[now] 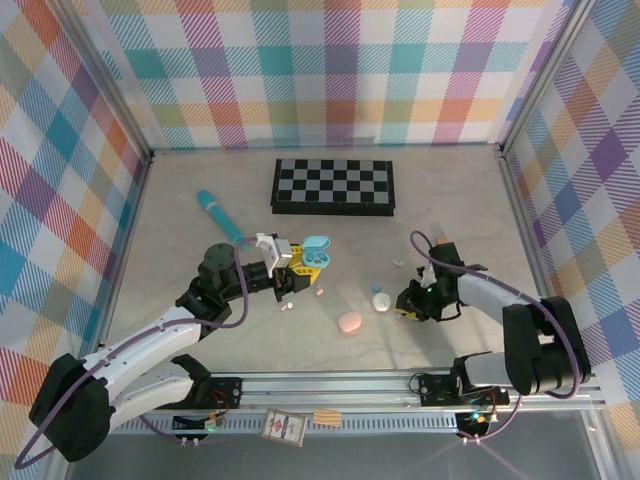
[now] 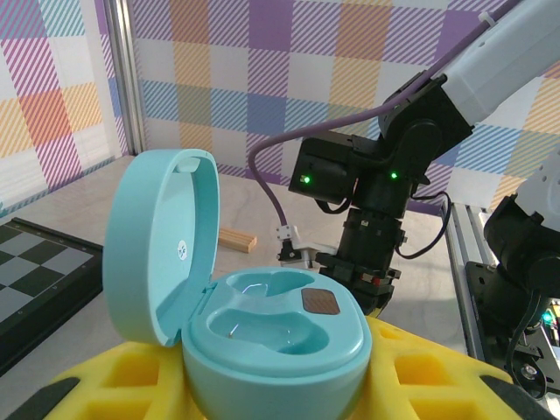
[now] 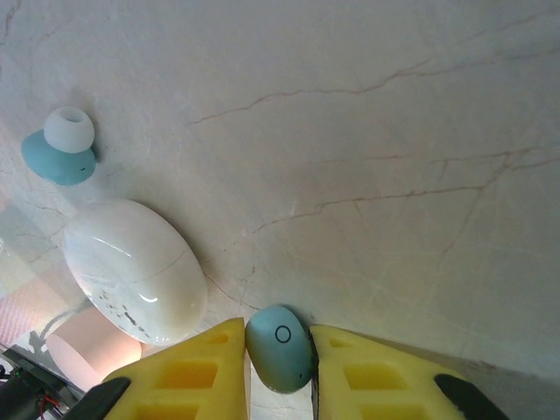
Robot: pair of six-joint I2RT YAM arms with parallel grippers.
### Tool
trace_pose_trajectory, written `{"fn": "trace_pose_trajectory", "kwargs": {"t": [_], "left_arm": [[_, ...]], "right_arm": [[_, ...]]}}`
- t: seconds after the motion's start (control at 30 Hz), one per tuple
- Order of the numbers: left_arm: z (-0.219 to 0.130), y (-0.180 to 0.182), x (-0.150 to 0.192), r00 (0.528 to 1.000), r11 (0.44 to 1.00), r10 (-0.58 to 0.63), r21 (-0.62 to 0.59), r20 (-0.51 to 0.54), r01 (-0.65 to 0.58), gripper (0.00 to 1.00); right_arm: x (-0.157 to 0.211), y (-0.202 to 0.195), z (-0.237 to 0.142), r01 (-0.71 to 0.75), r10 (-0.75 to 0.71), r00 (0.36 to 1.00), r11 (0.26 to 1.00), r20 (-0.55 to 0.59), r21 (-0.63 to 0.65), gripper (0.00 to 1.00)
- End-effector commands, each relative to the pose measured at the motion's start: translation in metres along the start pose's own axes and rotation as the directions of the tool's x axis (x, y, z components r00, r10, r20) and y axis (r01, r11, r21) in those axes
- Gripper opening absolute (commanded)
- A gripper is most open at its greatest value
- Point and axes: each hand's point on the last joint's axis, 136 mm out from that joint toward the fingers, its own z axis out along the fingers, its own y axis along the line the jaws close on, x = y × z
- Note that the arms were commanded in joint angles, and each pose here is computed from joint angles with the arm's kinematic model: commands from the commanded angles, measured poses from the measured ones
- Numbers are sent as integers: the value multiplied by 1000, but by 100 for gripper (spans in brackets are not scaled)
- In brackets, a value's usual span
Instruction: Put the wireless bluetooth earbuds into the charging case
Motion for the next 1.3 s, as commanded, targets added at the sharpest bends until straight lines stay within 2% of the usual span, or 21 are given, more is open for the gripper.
{"fn": "trace_pose_trajectory", "kwargs": {"t": [0.0,0.37,0.53,0.7,0.8,1.07,1.27], "left_arm": [[-3,-2,-20,998,999,29,13,50,-30,29],[14,-1,-13,999,998,28,51,29,-30,29],[22,0,-10,999,997,26,66,24,-27,29],[25,1,-9,999,997,26,69,22,-27,29],[26,1,-7,1000,997,22,72,12,-23,29],[31,3,-3,1000,997,18,74,2,-18,28],[39,5,4,1000,997,12,77,-4,-11,28]], "right_arm": [[-2,-1,-4,10,-11,1000,1000,24,25,22],[-17,8,-32,69,-78,990,995,122,76,23],[-26,-11,-45,12,-52,984,974,170,226,23],[-38,-32,-50,-74,-16,975,916,220,393,23],[-42,-33,-54,-98,-23,965,892,261,442,23],[-42,-30,-59,-106,-56,951,864,304,492,23],[-42,-8,-67,-11,-168,929,879,330,477,24]]}}
